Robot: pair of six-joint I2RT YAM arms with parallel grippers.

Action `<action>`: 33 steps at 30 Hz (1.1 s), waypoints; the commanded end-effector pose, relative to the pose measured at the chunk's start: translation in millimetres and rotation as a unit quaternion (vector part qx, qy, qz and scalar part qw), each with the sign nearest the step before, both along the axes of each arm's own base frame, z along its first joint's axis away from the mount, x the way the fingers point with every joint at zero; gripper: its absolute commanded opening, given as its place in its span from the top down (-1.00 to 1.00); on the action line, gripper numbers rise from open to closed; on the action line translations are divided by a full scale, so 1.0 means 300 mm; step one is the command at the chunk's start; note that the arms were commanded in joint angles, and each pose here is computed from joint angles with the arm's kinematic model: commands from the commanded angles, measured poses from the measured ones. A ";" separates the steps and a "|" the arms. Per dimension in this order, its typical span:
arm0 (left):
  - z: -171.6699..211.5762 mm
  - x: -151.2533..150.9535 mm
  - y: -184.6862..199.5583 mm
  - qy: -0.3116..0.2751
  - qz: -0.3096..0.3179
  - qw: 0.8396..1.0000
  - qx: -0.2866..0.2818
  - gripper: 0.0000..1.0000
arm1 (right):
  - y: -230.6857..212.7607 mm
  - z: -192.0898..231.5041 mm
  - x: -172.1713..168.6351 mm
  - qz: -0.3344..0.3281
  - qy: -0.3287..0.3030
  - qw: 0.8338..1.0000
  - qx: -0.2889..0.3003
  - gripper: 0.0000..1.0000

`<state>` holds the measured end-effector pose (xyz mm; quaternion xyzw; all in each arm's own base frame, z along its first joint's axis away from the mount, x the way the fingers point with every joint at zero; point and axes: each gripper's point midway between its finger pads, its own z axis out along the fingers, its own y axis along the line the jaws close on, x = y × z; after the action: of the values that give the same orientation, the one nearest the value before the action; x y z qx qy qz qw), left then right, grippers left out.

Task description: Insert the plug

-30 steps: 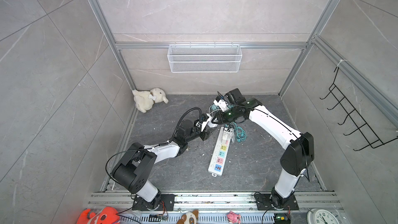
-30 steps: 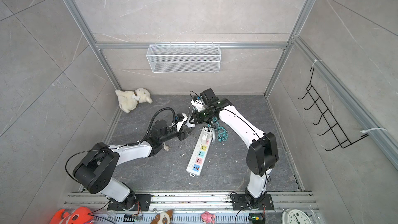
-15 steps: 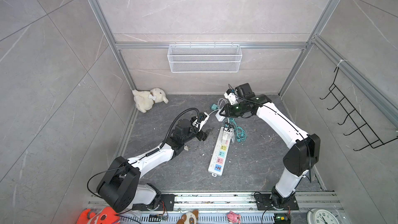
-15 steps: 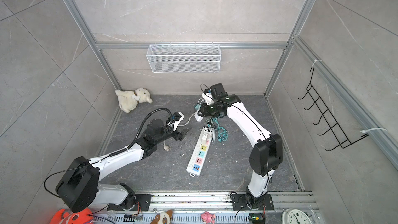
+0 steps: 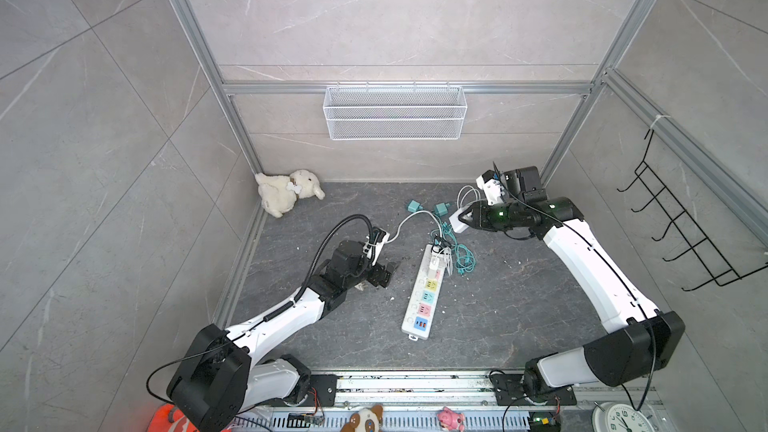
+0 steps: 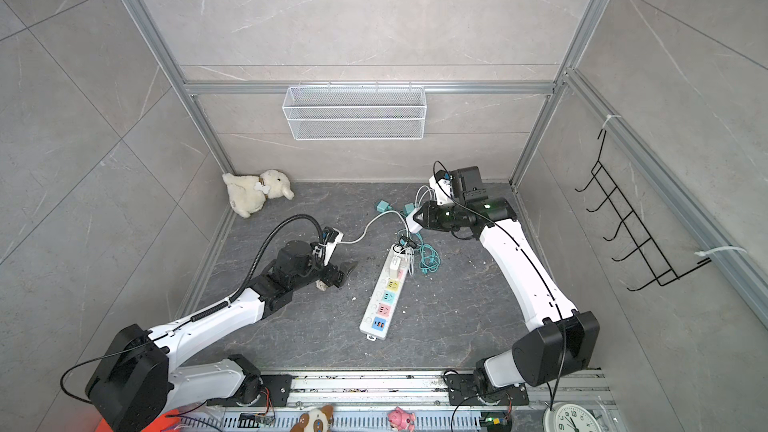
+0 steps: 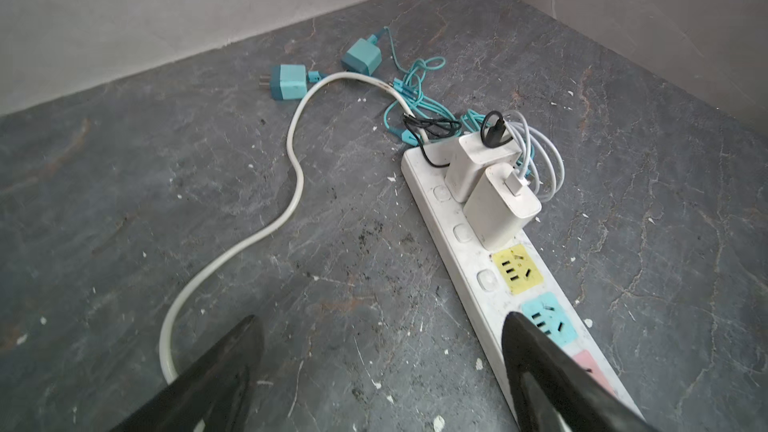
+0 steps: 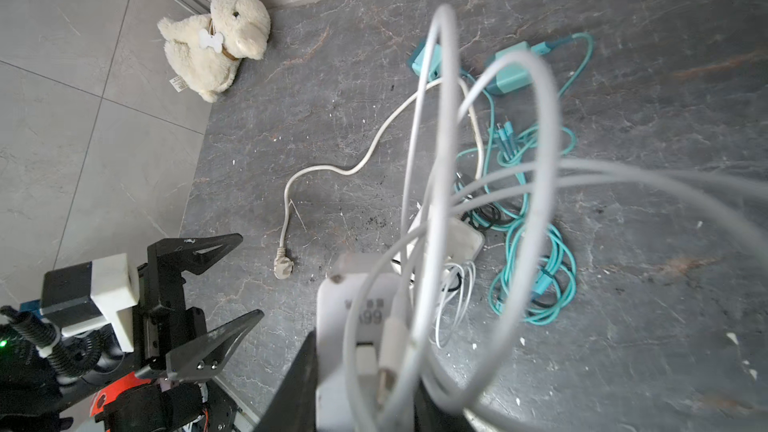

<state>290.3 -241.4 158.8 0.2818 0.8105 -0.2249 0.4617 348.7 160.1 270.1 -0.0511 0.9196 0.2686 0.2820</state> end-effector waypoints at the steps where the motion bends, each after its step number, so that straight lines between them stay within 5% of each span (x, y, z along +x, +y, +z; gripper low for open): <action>1: 0.028 -0.012 -0.003 0.014 0.014 0.999 -0.038 -0.80 | -0.026 -0.037 -0.068 0.011 0.010 1.000 -0.023 0.71; 11: -0.125 -0.112 -0.002 0.149 0.026 0.988 -0.030 -0.76 | -0.003 -0.143 -0.228 0.080 0.013 0.994 -0.072 0.72; 19: -0.213 -0.274 -0.023 0.187 0.045 0.981 -0.002 -0.74 | 0.150 -0.256 -0.327 0.186 0.004 0.968 -0.166 0.75; 24: -0.276 -0.348 -0.055 0.211 0.048 0.976 0.007 -0.74 | 0.281 -0.276 -0.338 0.256 -0.029 0.952 -0.167 0.74; 33: -0.336 -0.456 -0.184 0.195 0.038 0.979 0.045 -0.79 | 0.342 -0.282 -0.263 0.244 -0.026 0.952 -0.180 0.74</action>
<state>146.7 -278.4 45.9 0.2428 0.9096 -0.2162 0.2587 254.2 254.4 165.1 -0.3318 0.9128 0.1578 0.1787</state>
